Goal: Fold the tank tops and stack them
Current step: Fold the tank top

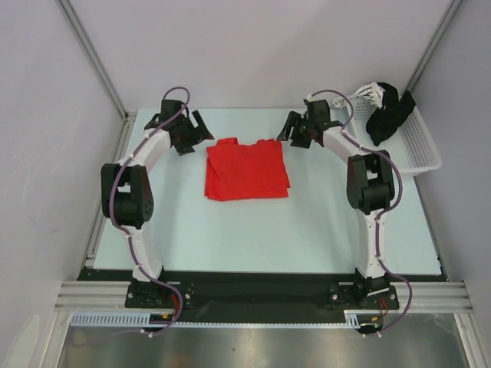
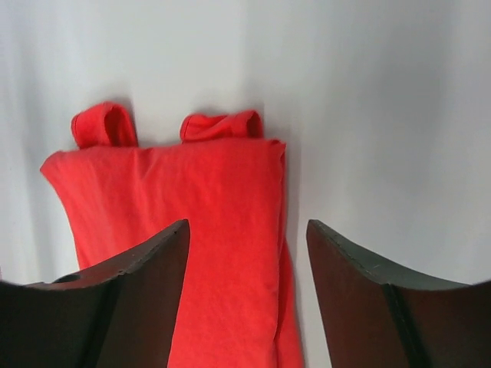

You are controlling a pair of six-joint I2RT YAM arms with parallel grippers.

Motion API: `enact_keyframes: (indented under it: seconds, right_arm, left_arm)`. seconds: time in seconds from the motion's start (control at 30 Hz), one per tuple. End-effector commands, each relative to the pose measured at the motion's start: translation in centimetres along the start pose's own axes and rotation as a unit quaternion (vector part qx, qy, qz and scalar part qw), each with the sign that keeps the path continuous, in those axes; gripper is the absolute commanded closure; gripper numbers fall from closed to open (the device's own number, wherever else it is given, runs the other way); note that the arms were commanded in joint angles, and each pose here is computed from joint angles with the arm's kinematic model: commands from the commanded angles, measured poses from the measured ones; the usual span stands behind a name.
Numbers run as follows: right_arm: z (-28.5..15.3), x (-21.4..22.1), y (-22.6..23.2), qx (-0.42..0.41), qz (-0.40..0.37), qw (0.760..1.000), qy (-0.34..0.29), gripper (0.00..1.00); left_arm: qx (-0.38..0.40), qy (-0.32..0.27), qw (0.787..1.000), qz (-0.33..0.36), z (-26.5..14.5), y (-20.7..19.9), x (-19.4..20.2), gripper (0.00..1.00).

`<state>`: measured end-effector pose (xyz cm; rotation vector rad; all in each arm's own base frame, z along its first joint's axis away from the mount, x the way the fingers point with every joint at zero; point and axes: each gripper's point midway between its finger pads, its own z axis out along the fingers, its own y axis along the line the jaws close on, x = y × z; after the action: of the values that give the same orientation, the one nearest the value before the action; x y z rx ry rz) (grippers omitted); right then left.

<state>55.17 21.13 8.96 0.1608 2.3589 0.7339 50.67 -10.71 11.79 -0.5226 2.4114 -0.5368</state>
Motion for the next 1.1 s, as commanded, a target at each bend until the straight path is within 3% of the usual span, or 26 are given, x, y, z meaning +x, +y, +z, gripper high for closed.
enact_keyframes:
  seconds: [0.0, 0.13, 0.4, 0.6, 0.7, 0.83, 0.93, 1.0, 1.07]
  right_arm:
    - [-3.2, -0.9, 4.1, -0.045, -0.038, 0.998, -0.013, 0.29]
    - [-3.8, 2.0, 3.2, -0.027, -0.049, 0.998, 0.006, 0.32]
    - [-3.0, 5.3, 1.0, 0.036, -0.061, 0.997, 0.035, 0.37]
    - [-1.7, 6.8, 0.2, 0.045, -0.051, 0.996, 0.05, 0.52]
    - [-1.1, 7.2, -0.3, 0.054, -0.044, 0.996, 0.053, 0.55]
    - [-0.3, 7.5, -0.9, 0.061, -0.037, 0.996, 0.055, 0.69]
    - [0.1, 7.5, -1.2, 0.067, -0.035, 0.996, 0.055, 0.81]
    - [0.2, 7.5, -1.7, 0.078, -0.034, 0.995, 0.054, 0.86]
    - [0.2, 7.5, -2.0, 0.081, -0.032, 0.995, 0.053, 0.9]
  left_arm:
    - [0.021, -0.005, 0.998, 0.064, -2.3, -2.9, 1.7, 0.07]
    - [0.008, 0.016, 0.997, 0.079, -1.8, -2.2, 5.0, 0.06]
    - [-0.048, 0.057, 0.995, 0.07, 0.6, 1.6, 8.3, 0.28]
    - [-0.064, 0.072, 0.993, 0.067, 1.3, 3.1, 9.9, 0.57]
    - [-0.068, 0.079, 0.993, 0.064, 1.5, 3.9, 10.9, 0.61]
    - [-0.062, 0.091, 0.992, 0.062, 2.3, 4.3, 12.4, 0.6]
    - [-0.08, 0.098, 0.99, 0.067, 2.5, 5.3, 12.9, 0.76]
    - [-0.094, 0.094, 0.989, 0.067, 2.3, 6.1, 13.0, 0.99]
    - [-0.099, 0.078, 0.99, 0.068, 1.8, 6.2, 12.3, 0.99]
